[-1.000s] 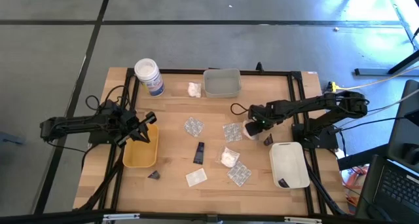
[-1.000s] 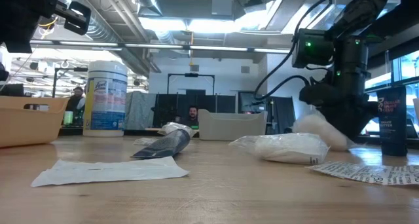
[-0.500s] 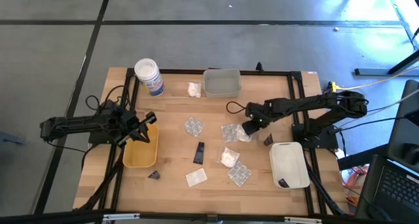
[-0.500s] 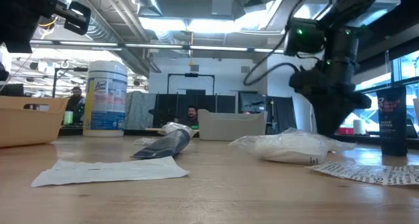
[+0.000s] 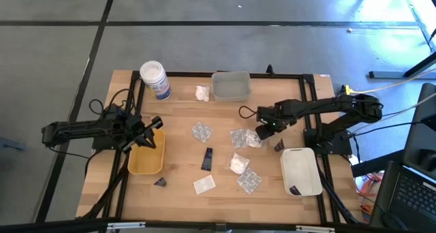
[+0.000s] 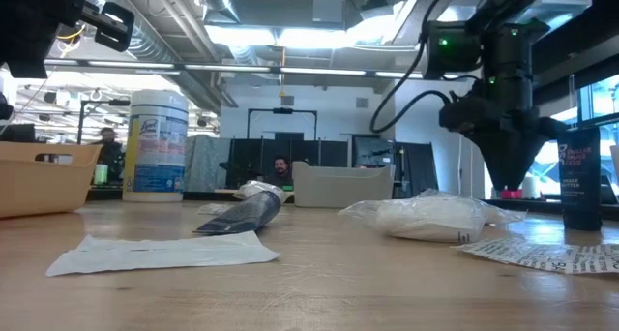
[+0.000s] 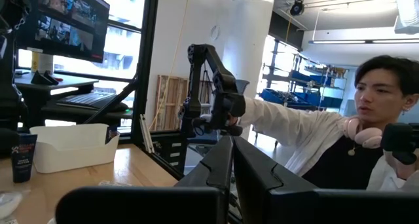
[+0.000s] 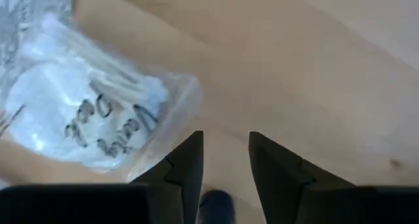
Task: Pick & Place Travel size toiletries
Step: Put the white cotton pack into the gray bin
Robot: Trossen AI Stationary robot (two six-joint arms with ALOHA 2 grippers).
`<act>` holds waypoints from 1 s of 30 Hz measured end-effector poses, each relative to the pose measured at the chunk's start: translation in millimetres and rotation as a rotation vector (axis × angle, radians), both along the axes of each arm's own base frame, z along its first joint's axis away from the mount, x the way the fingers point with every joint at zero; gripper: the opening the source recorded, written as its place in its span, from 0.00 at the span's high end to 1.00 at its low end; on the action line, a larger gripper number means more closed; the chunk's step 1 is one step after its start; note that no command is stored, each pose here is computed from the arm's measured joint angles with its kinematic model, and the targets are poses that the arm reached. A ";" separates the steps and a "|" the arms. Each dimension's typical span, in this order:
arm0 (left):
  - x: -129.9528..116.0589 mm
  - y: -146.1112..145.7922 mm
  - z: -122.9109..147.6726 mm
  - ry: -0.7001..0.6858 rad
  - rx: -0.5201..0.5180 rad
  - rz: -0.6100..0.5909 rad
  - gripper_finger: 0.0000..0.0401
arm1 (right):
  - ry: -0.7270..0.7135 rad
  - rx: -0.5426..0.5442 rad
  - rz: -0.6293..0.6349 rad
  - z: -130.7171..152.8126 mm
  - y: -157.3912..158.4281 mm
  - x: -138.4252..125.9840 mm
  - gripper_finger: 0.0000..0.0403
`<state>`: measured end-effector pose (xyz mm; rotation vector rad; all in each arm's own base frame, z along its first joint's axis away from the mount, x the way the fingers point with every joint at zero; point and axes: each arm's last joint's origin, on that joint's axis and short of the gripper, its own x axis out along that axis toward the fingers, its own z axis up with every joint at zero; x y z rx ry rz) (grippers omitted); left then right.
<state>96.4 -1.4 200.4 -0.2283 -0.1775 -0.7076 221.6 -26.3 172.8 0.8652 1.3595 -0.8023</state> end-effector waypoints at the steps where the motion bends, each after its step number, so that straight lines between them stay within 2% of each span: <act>1: 0.0 0.0 0.0 0.000 0.000 0.000 0.97 | -0.005 0.009 0.005 -0.6 1.2 0.2 0.68; 13: 0.0 0.0 0.0 0.000 0.000 0.000 0.97 | -0.103 0.015 0.013 -17.9 3.5 1.3 0.72; 19: 0.0 0.0 0.0 0.000 0.000 0.000 0.97 | -0.118 0.012 0.001 -27.2 3.8 -2.3 0.70; 30: 0.0 0.0 0.0 0.000 0.000 0.000 0.97 | -0.184 -0.001 0.005 -28.2 3.2 2.7 0.71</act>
